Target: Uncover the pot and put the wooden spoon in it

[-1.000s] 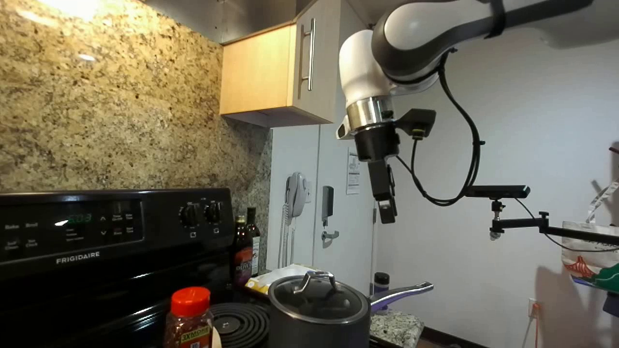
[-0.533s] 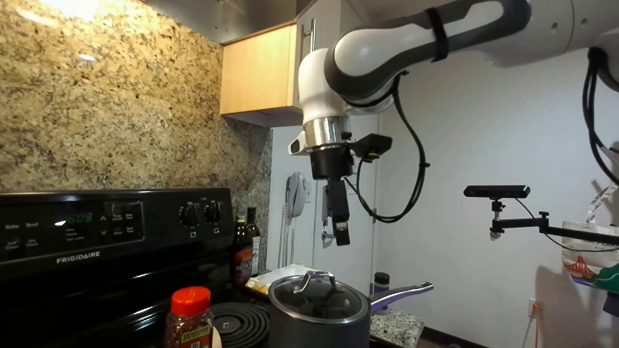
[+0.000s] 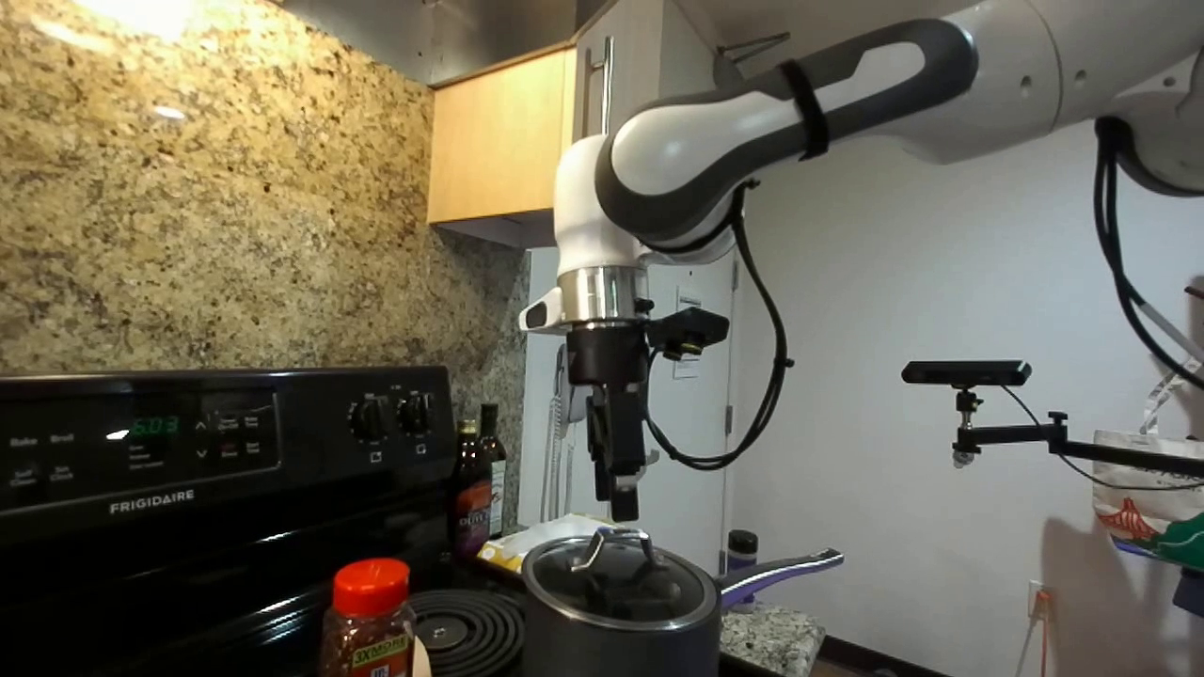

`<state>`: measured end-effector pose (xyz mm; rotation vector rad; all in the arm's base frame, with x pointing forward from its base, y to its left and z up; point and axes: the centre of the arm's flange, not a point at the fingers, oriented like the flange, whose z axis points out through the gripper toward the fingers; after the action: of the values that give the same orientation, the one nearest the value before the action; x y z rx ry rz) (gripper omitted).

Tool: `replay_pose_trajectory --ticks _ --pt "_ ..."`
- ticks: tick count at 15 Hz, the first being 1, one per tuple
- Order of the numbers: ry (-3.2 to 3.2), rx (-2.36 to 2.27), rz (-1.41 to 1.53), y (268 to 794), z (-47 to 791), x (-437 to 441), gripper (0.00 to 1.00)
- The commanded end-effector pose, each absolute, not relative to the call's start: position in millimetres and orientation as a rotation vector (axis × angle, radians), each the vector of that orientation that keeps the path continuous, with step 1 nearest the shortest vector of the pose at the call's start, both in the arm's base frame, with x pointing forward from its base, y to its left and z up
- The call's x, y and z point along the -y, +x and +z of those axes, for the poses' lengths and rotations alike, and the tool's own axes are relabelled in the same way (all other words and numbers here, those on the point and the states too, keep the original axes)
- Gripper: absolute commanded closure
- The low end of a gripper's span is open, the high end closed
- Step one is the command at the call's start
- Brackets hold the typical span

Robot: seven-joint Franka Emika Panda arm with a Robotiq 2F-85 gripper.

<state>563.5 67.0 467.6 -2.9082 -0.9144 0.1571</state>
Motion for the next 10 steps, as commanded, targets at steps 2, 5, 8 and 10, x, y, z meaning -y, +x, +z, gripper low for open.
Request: replay_pose_trajectory --ticks 2,5,8,10 --pt "-2.838 0.966 0.025 557 439 -56 0.00" --pt "-2.847 0.925 0.037 549 428 -49 0.00" --pt "-2.852 0.920 0.058 546 425 -45 0.25" --pt "-2.865 0.922 0.070 548 426 -46 0.33"
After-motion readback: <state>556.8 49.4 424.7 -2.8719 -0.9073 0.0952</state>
